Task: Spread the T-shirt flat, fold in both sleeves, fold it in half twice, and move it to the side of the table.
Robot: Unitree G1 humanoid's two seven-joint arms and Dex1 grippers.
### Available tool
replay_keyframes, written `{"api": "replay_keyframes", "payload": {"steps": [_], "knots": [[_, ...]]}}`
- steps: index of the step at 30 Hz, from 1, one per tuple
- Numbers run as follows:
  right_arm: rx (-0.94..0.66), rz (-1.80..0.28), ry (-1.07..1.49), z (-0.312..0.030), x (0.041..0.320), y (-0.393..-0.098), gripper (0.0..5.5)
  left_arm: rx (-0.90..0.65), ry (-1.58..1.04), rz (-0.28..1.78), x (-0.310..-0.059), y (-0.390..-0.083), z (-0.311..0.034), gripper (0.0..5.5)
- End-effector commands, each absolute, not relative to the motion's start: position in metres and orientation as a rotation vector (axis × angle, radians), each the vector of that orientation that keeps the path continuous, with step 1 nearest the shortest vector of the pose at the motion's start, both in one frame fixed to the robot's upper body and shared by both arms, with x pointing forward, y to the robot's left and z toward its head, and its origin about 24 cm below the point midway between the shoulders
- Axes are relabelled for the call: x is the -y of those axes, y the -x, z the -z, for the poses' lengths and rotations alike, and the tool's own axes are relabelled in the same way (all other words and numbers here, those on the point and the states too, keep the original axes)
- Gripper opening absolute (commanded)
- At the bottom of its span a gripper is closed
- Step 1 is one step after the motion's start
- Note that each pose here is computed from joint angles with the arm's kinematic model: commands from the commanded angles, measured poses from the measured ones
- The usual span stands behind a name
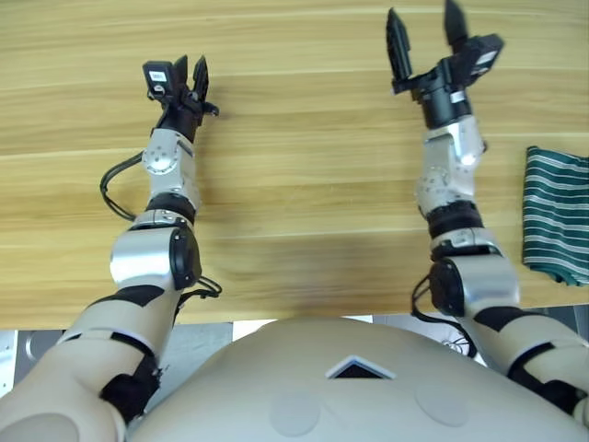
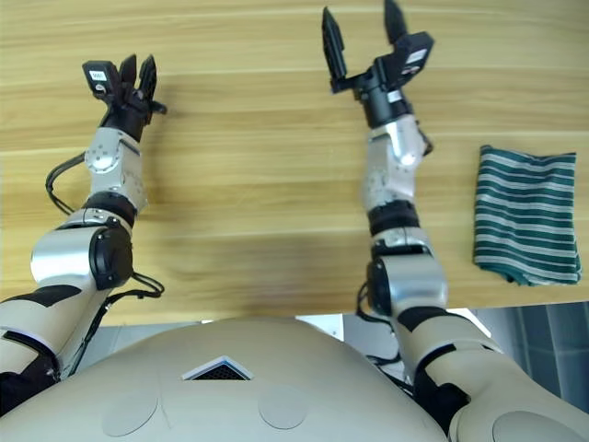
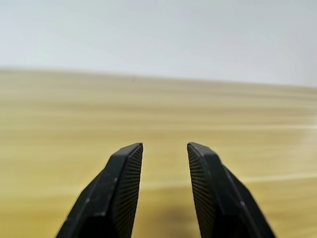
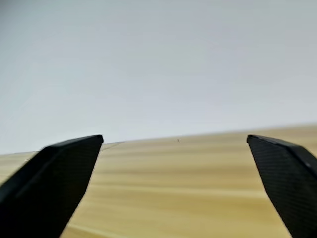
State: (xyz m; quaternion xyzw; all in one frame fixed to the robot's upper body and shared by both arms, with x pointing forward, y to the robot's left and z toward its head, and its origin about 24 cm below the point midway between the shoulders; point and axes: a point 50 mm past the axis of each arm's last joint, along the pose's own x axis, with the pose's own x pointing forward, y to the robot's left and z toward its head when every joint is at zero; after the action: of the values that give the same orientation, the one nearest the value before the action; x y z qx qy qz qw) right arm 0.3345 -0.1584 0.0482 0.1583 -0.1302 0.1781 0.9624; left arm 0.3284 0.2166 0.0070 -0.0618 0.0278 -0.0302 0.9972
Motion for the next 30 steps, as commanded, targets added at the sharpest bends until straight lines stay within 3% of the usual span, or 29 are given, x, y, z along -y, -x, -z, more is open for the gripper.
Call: {"api": "replay_keyframes", "payload": {"steps": [1,7,14,20,30], "knots": [[-0.078,-0.177,-0.221,-0.002,0.165,-0.334,5.36,-0.202,0.267,-0.155,-0.237,-0.324,0.008,1.68],[-0.281,0.054,0.001,0.019,0.192,-0.326,5.36,-0.275,0.134,-0.195,-0.243,-0.314,0.019,1.68],[-0.419,0.115,0.175,0.042,0.201,-0.308,5.36,-0.32,-0.316,-0.096,-0.227,-0.308,0.029,1.68],[-0.456,0.167,0.167,0.05,0.212,-0.299,5.36,-0.292,-0.478,-0.042,-0.22,-0.304,0.032,1.68],[-0.448,0.195,0.161,0.053,0.214,-0.293,5.36,-0.284,-0.474,-0.052,-0.226,-0.299,0.034,1.68]]}}
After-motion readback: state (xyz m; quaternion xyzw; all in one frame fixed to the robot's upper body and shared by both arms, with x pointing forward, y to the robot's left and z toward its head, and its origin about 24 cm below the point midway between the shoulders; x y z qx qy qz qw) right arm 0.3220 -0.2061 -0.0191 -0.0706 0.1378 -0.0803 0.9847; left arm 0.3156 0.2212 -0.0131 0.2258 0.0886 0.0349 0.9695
